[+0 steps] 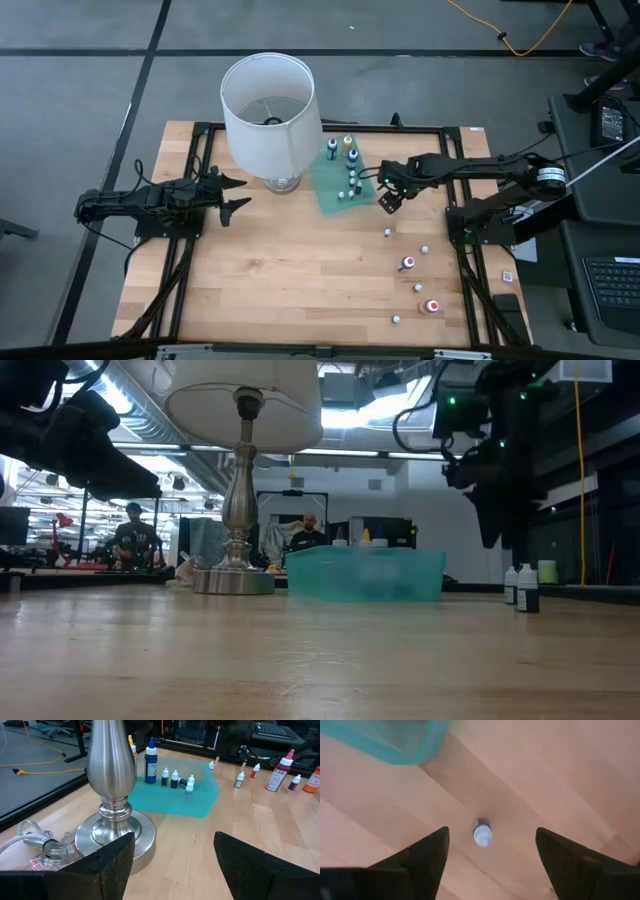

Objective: Pick & Place food coloring
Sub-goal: Put the small violet food coloring bottle into the green bin

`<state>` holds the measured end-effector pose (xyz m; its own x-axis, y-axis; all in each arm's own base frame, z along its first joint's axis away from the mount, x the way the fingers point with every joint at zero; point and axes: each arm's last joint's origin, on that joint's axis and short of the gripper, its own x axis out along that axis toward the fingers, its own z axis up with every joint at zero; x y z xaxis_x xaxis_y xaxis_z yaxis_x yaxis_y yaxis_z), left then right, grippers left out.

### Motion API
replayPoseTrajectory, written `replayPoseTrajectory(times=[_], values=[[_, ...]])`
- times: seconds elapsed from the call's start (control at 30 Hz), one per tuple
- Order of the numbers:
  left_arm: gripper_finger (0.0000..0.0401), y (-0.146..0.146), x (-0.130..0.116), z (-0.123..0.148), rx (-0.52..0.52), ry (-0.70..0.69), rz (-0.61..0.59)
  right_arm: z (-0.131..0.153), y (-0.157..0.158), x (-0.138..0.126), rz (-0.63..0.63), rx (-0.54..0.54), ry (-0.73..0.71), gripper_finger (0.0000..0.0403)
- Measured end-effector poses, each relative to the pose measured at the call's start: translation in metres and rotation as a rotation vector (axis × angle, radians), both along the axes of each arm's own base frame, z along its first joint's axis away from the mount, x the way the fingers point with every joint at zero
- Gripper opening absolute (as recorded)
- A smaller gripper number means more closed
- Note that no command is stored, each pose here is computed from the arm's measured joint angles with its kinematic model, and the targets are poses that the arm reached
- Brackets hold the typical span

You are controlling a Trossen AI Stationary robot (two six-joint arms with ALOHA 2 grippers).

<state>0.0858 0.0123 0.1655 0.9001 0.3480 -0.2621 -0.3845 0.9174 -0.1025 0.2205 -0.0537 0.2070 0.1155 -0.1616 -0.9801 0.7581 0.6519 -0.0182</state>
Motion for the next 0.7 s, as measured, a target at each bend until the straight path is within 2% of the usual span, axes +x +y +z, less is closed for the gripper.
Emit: replayPoseTrajectory(times=[0.2,0.43,0.7], values=[[0.0265,0.000,0.000,0.000,0.000,0.000,0.000,-0.023,0.001,-0.005,-0.011,0.001,-0.024,0.0290],[0.0269,0.000,0.000,0.000,0.000,0.000,0.000,-0.045,0.007,-0.008,0.002,0.052,-0.037,0.0281],[0.0265,0.000,0.000,0.000,0.000,0.000,0.000,-0.052,0.008,-0.009,0.005,0.056,-0.015,0.0273]])
